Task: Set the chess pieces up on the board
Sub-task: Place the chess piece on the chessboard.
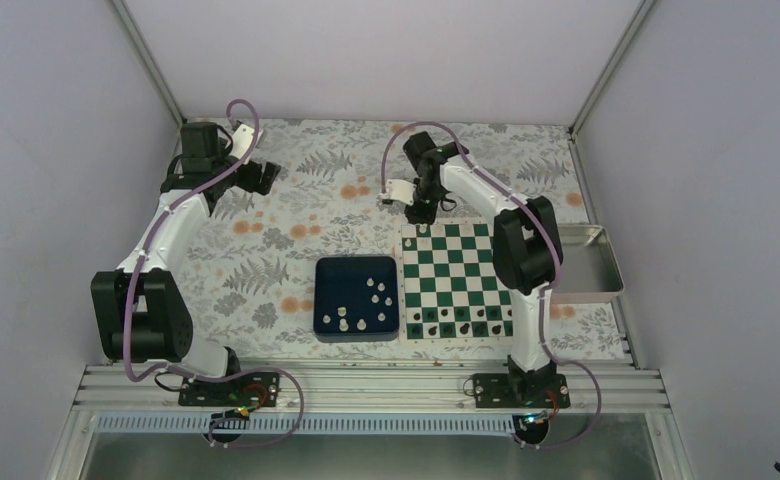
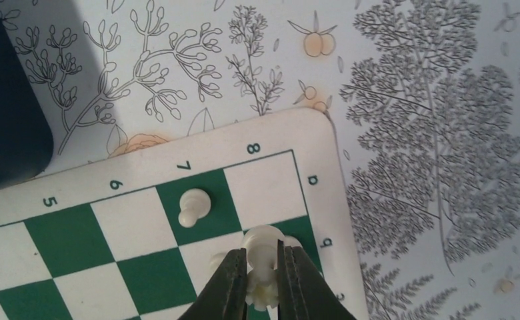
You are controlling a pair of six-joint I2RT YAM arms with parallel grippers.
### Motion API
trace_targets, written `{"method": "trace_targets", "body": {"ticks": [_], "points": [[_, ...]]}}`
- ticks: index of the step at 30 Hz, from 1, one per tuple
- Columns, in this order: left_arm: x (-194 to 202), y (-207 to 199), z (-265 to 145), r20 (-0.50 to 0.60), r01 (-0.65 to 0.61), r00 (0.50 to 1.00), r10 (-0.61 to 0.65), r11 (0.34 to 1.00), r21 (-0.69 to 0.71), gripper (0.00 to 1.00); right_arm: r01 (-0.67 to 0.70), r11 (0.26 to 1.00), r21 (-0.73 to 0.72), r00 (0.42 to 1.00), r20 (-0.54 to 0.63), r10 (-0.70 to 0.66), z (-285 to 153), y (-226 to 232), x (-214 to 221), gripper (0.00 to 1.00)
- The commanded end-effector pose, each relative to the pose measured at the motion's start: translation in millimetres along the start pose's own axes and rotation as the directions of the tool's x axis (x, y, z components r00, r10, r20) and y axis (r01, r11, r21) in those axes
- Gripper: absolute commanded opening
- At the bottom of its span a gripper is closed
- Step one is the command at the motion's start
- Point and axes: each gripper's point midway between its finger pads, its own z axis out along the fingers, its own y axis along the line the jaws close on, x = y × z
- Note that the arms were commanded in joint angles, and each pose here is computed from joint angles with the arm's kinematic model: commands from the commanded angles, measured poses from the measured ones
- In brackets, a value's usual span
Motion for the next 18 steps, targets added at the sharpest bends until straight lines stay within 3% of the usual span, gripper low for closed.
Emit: {"method": "trace_targets", "body": {"ticks": [1,18], "points": [[-8,1,-7,0.025,-0.018,1.000,0.019,1.000,-0.004,1.00,0.013,0.999,-0.052,1.000,0.017,-0.012,19,5,-1,0.08],[-9,0,-7,0.030,-0.020,0.999,0.020,1.000,0.000,1.00,0.001,0.998,-0.061,1.000,-0.005,-0.001,48,0,0,0.08]]}}
